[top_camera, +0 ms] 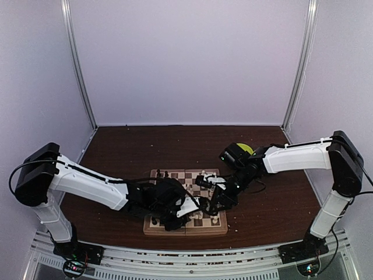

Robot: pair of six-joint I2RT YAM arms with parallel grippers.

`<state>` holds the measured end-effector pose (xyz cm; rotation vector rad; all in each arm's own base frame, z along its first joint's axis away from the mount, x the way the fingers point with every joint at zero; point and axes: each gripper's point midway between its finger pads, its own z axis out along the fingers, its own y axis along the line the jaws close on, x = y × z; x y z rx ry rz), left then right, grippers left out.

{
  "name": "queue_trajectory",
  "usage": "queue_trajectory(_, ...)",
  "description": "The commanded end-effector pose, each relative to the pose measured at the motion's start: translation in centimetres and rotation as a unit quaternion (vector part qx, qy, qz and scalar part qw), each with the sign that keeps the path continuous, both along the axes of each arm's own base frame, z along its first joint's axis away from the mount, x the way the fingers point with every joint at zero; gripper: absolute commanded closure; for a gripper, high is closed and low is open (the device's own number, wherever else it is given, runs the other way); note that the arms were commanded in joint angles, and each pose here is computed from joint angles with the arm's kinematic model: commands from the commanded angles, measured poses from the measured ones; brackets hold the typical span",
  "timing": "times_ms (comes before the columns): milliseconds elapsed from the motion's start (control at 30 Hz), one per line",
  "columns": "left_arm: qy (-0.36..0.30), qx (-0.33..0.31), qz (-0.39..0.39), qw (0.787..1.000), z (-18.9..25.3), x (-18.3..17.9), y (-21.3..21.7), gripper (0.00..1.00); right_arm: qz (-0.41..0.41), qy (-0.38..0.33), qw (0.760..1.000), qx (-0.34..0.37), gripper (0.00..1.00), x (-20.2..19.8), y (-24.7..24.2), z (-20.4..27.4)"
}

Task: Set up the chess pieces on the board
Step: Move the chess pile on the chessboard, then pick up the knight from the chessboard.

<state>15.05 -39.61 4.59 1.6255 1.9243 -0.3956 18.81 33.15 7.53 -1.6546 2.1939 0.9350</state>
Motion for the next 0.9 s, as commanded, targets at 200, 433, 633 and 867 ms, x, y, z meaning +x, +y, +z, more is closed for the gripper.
queue_trajectory(200, 0.017, -0.028, 0.013, 0.999, 0.6, -0.8, 0.5, 0.91, -0.004, 0.004, 0.998, 0.067, 0.59, -0.4, 1.0, 3.7)
queue_trajectory(433, 0.014, -0.059, 0.012, 0.998, 0.6, -0.1, -2.0, 0.91, -0.024, 0.011, 0.998, 0.062, 0.59, 0.1, 1.0, 3.4)
queue_trajectory(633, -0.001, -0.081, 0.004, 0.997, 1.2, 0.7, -4.2, 0.91, -0.029, 0.007, 0.999, 0.041, 0.57, -0.1, -0.1, 2.2)
queue_trajectory(867, -0.004, -0.093, 0.009, 0.996, 1.2, 1.0, -4.7, 0.91, -0.037, 0.026, 0.999, 0.022, 0.58, 0.3, 0.1, 0.8)
